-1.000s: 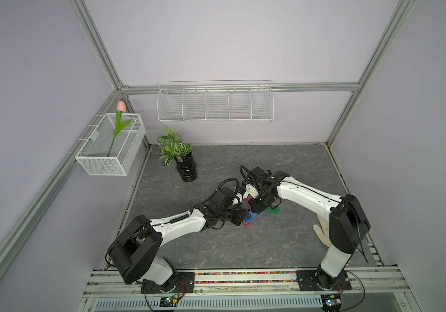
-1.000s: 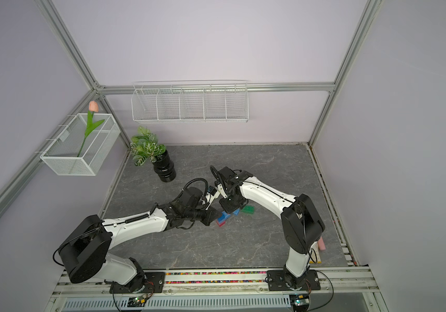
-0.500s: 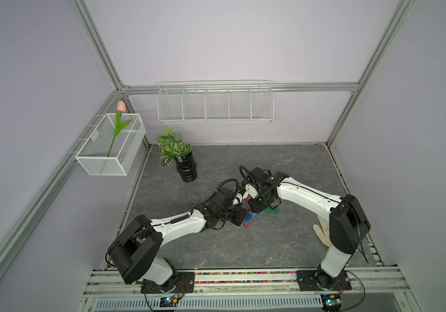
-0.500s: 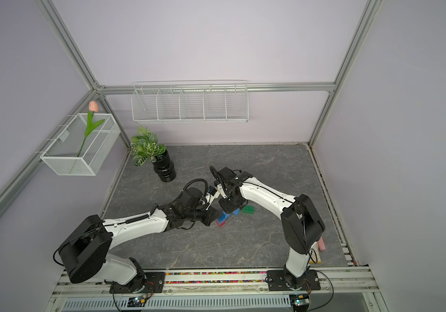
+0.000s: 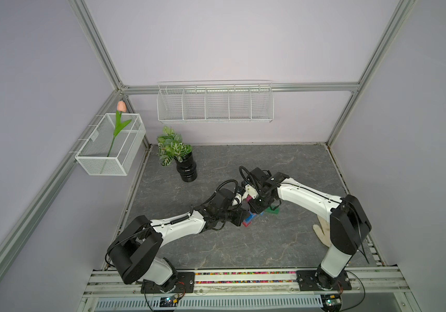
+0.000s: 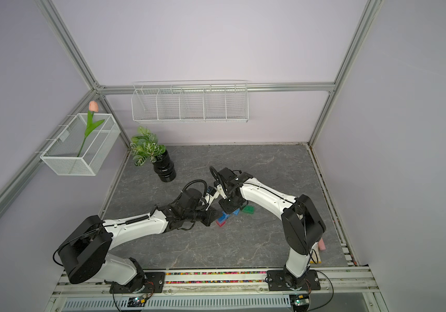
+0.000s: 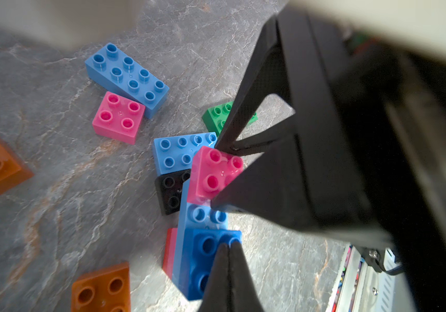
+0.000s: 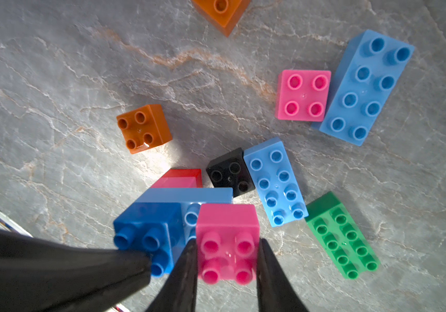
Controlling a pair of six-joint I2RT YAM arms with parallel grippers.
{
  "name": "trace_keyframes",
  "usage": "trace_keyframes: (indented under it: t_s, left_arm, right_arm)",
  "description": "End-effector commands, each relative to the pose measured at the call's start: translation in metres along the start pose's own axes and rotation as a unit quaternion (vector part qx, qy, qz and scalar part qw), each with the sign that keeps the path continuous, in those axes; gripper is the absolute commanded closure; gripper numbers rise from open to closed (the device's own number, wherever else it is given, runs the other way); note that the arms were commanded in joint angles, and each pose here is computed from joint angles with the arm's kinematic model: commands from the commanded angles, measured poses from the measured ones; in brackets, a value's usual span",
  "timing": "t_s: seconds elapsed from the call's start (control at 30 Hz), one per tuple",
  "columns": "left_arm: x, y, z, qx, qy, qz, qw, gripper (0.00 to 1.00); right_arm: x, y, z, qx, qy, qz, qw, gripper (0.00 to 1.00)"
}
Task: Assemble the letter p with lego
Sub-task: Assemble the lego brick with the lego brick.
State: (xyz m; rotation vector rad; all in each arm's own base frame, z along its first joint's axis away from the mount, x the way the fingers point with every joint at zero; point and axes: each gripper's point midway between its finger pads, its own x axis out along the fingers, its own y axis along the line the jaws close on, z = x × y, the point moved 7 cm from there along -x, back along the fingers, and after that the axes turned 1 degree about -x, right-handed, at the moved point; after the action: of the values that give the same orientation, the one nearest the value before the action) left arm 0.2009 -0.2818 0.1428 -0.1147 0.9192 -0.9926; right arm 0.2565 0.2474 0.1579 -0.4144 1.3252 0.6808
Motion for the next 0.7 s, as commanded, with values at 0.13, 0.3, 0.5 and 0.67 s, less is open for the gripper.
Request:
trace_keyframes:
  t_s: [0.13, 0.3, 0.5, 0.67]
  left_arm:
    - [-0.0020, 0.0282, -0.0585, -0.036, 0.121, 0.083, 0.989, 1.00]
    - [-0.0028, 0.0296, -0.0602, -0.033, 0.125, 0.089, 0.988, 1.00]
    - [-0.0015, 0.0313, -0.0625, -0.032, 0.131, 0.092, 0.987, 1.00]
    - [-0.0005, 0.0323, -0.0638, -0.033, 0.133, 0.094, 0.986, 1.00]
  right_arm:
    - [0.0046, -0.0001, -0.0057, -0.027, 0.023, -0.007, 0.999, 0.75]
    - [0.0062, -0.0003, -0.0044, -0.033, 0.021, -0.009, 0.999, 0.75]
    - [0.0061, -0.0003, -0.0025, -0.037, 0.012, -0.010, 0.999, 0.75]
    - [0.0101, 0.0018, -0.0041, -0.042, 0.010, -0.009, 0.999, 0.76]
